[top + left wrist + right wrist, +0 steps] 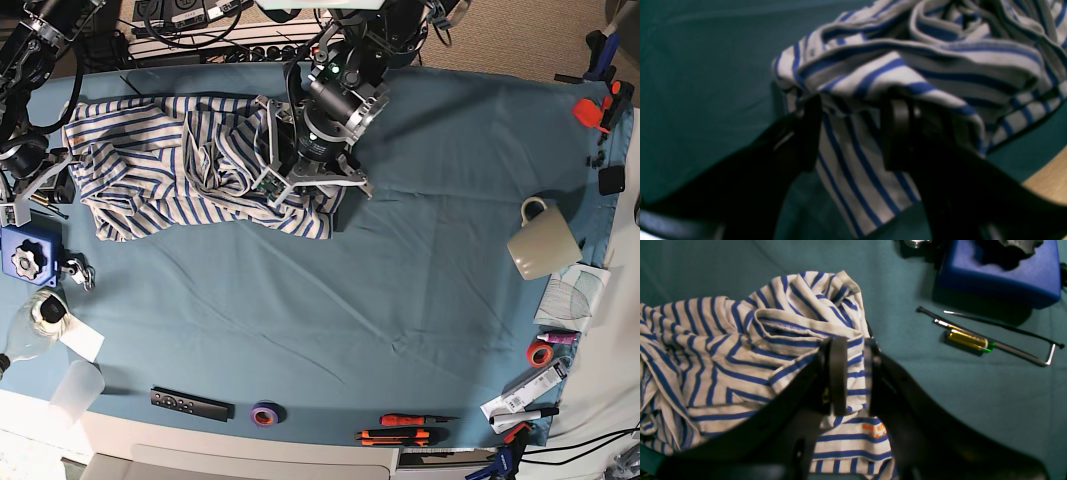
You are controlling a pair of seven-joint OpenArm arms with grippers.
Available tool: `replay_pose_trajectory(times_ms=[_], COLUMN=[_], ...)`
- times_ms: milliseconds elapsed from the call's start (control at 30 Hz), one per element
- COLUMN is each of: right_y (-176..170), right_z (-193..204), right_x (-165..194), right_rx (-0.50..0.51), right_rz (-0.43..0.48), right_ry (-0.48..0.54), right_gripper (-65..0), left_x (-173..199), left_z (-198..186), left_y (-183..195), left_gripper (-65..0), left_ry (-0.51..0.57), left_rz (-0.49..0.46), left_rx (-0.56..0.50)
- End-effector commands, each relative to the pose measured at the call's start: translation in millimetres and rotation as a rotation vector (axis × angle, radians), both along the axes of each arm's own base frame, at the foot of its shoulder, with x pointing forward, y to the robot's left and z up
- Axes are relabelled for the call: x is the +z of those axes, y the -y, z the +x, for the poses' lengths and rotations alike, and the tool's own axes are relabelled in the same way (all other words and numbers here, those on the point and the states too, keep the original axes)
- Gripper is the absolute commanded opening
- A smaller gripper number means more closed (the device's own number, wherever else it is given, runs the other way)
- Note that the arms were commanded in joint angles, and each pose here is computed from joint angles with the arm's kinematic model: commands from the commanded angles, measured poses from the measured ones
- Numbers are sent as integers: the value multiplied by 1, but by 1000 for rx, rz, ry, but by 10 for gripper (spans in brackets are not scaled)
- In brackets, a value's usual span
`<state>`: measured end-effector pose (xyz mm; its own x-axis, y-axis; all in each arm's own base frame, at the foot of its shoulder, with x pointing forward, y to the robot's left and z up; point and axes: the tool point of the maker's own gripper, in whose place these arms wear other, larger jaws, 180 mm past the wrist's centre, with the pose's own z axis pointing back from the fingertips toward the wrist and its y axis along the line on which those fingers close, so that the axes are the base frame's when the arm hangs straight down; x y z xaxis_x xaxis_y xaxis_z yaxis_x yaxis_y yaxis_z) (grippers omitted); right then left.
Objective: Fold the T-shirt properly
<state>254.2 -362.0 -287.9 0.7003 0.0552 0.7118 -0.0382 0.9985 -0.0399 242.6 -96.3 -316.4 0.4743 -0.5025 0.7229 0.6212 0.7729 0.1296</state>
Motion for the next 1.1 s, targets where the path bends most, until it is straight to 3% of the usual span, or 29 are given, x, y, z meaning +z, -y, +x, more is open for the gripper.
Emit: replay_pose_trajectory(times_ms=[0, 367, 500, 700, 900, 1067], right_y=[5, 5, 5, 5, 5, 4], right_z=[7, 6, 6, 6, 7, 7], right_x=[15, 15, 15, 15, 15, 16], right_rx=[8, 9, 8, 8, 8, 9], right_rz=[-25, -25, -25, -25, -24, -25], right_ry=[45, 44, 39, 40, 45, 46], right_gripper=[-553, -553, -553, -553, -553, -553], left_x=[14, 31, 21, -22, -17, 7], left_z=[4, -8, -3, -1, -9, -14], left_y=[7, 50, 55, 58, 79, 94], left_gripper=[-353, -354, -361, -361, -363, -497], left_ry=[23, -50, -62, -135, -165, -126], left_rz=[-48, -260, -235, -151, -198, -247], left_rx=[-4, -76, -82, -96, -166, -229])
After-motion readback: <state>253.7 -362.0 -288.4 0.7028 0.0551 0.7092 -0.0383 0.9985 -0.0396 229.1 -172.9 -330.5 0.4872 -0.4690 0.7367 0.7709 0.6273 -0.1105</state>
